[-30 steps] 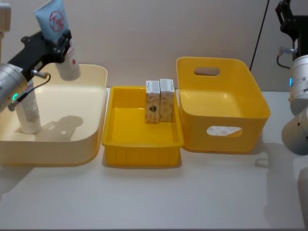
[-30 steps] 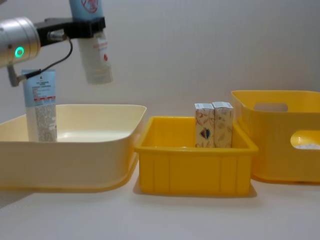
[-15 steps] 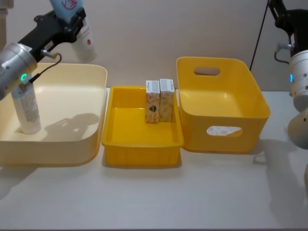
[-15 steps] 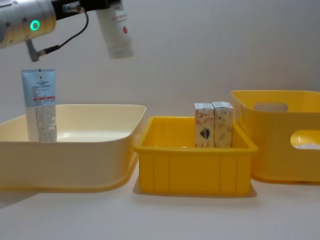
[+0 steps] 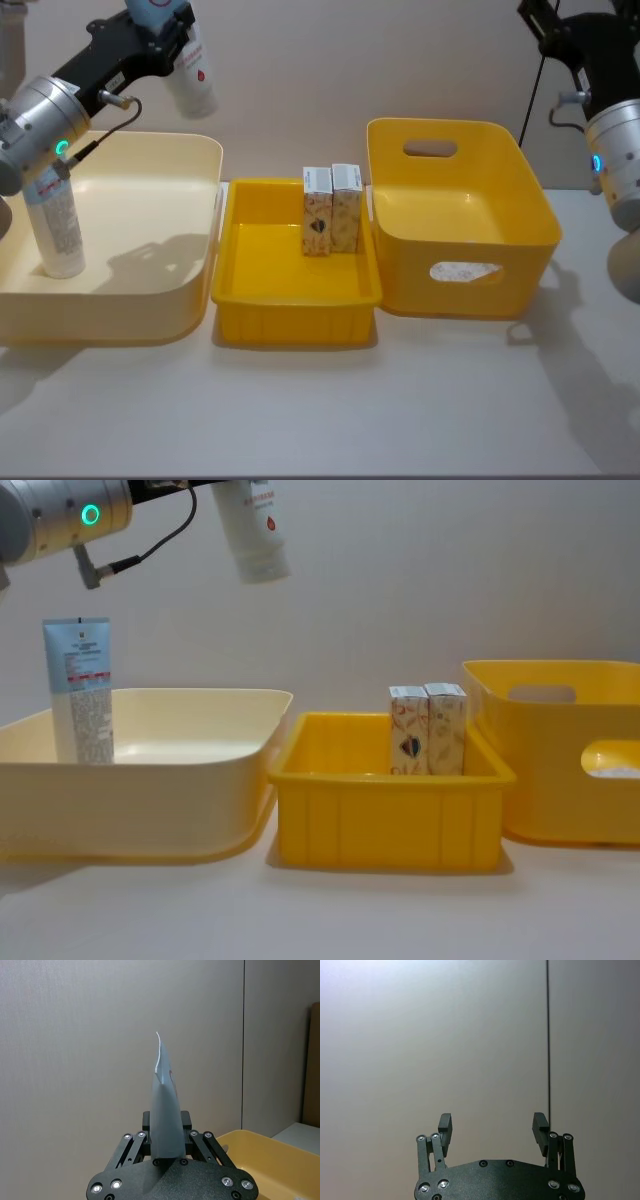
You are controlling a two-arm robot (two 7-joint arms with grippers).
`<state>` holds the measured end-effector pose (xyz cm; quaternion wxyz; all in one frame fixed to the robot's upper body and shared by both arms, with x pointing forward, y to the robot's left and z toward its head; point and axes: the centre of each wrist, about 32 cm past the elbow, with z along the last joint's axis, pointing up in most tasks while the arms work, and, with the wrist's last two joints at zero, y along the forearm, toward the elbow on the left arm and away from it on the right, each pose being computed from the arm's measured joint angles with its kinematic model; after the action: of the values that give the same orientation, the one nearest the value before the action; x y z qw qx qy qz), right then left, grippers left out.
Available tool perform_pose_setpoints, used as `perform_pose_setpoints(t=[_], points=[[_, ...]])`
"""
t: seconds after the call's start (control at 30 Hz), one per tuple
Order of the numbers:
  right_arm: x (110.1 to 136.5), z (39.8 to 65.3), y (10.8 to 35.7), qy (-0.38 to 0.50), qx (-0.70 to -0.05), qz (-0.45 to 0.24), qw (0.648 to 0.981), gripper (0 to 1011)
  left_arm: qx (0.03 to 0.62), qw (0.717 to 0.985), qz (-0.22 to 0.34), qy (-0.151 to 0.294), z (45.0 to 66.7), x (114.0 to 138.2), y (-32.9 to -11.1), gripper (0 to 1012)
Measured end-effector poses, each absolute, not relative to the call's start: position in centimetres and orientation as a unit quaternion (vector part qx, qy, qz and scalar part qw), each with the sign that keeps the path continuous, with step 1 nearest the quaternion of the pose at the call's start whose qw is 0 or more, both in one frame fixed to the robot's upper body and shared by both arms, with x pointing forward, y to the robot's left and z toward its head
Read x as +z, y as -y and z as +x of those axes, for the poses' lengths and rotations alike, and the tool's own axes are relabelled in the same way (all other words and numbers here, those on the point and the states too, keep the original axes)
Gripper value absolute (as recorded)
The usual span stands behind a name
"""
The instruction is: Bimanual collaborative sorting of washing and personal care products
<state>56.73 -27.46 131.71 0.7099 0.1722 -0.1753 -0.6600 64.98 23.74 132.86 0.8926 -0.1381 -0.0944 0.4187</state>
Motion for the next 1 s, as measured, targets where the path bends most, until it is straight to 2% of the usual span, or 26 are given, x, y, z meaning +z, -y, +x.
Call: perform_pose_setpoints(t=[0.13,0.47,1.0], points=[[131.7,56.8,27.8,0.174,-0.641,0.171,0.728,1001,0.420,0.893,-0.135,0.091,65.0,132.7,-23.8,308],[132.3,56.6,28.2,0.156,-0.629,0.140,0.749,1001,0.427,0.892,-0.123,0.087,64.8,132.5,-24.0,308],[134.4,55.5,28.3,0.094,-0.593,0.045,0.799,1001,0.441,0.886,-0.102,0.095,64.0,132.3,-24.1,310]])
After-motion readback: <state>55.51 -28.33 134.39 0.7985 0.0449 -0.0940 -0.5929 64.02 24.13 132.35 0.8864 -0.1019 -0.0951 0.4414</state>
